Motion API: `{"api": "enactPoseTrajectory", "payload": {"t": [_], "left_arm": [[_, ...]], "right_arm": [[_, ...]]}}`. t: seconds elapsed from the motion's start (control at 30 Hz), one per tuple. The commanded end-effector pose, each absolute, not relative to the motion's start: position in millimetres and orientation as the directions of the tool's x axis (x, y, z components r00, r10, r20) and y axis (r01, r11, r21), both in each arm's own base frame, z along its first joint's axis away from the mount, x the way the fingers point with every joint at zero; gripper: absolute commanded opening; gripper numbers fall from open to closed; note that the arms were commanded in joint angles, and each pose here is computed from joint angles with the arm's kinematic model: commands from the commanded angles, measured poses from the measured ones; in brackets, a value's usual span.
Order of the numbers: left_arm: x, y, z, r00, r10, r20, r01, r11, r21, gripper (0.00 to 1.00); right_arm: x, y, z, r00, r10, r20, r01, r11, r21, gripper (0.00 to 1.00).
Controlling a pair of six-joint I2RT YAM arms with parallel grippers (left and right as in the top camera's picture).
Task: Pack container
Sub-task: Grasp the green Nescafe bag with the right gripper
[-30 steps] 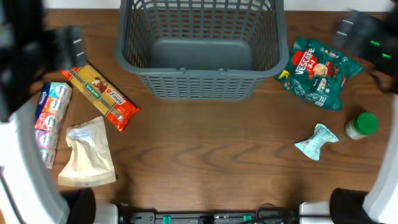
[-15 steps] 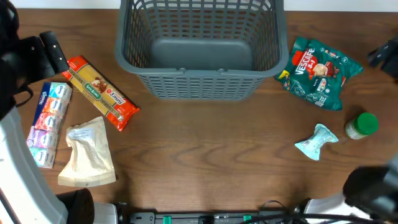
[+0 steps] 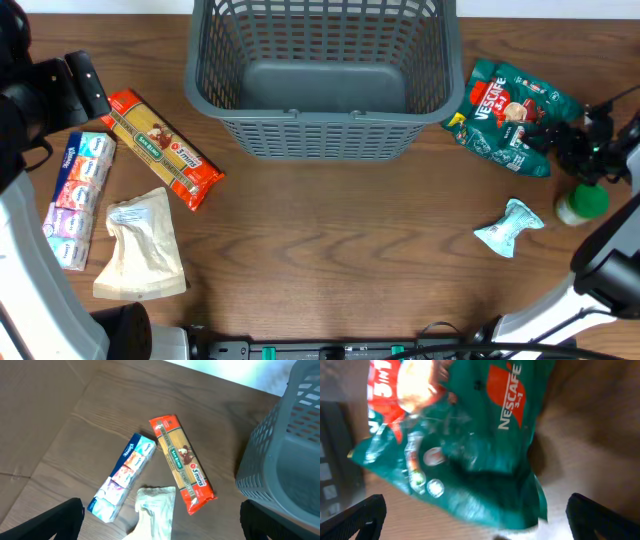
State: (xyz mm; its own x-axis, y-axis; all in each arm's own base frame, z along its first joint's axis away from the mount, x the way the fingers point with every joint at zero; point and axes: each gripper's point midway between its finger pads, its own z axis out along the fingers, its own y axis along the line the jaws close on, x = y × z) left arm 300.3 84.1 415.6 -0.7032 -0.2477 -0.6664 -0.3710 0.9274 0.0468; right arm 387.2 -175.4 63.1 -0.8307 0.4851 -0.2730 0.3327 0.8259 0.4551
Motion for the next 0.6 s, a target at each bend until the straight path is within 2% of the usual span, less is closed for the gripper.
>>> {"api": "enactPoseTrajectory", "payload": {"t": [0.0,0.57], "left_arm": [[296.1,82.9,411.9,-0.724,-0.236,-0.648,-0.358,0.931,0.062,0.99],[295.6,82.7,411.4,-0.726,-0.237,-0.646,-0.359,0.931,0.062,0.99]], "right_arm": [[394.0,-164.6,45.8,-0.85,0.456,-0.265,0.288,0.822,0.491,0.99],[456.2,-161.9,52.0,-0.778,0.443,-0.446,0.216,0.855,0.472,0.99]]}}
